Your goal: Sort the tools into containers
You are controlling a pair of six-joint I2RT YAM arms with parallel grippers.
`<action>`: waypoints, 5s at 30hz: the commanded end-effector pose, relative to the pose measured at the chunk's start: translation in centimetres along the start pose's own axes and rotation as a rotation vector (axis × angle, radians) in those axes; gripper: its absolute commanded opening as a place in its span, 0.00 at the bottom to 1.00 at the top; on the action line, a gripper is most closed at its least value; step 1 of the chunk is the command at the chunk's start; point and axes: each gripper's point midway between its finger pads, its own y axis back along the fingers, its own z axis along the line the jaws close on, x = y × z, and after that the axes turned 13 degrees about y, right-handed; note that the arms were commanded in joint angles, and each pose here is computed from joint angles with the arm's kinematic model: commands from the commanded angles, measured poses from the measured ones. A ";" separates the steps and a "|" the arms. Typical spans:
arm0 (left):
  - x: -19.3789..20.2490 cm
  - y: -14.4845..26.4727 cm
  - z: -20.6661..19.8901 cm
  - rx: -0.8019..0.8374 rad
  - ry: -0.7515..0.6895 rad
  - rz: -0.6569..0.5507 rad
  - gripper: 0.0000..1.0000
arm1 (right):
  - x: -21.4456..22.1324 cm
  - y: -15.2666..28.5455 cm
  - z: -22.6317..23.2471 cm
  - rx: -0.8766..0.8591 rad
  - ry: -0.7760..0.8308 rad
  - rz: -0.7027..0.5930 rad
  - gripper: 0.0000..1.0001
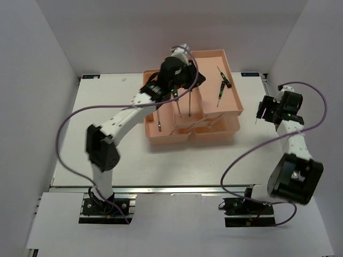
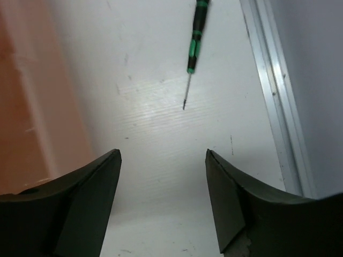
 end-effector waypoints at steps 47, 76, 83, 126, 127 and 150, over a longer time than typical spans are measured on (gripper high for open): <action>2.9 29.4 16.4 -0.521 0.063 -0.239 0.78 | 4.3 -18.9 -0.5 -0.203 0.075 0.267 0.00; 4.7 28.4 18.1 -0.514 0.106 -0.202 0.66 | -22.8 2.4 19.7 -0.696 0.113 -0.430 0.00; 5.0 27.8 15.6 -0.377 0.062 -0.148 0.77 | -20.2 1.4 20.6 -0.713 0.155 -0.364 0.46; 4.8 26.7 14.9 -0.367 0.050 -0.109 0.77 | 1.1 -9.3 13.4 -0.546 0.008 0.238 0.31; 4.4 26.5 14.3 -0.356 0.046 -0.117 0.77 | 1.3 -9.2 13.6 -0.530 0.019 0.237 0.25; -6.0 15.2 3.4 -0.110 0.050 -0.224 0.76 | -22.0 6.9 15.0 -0.100 0.282 -0.579 0.00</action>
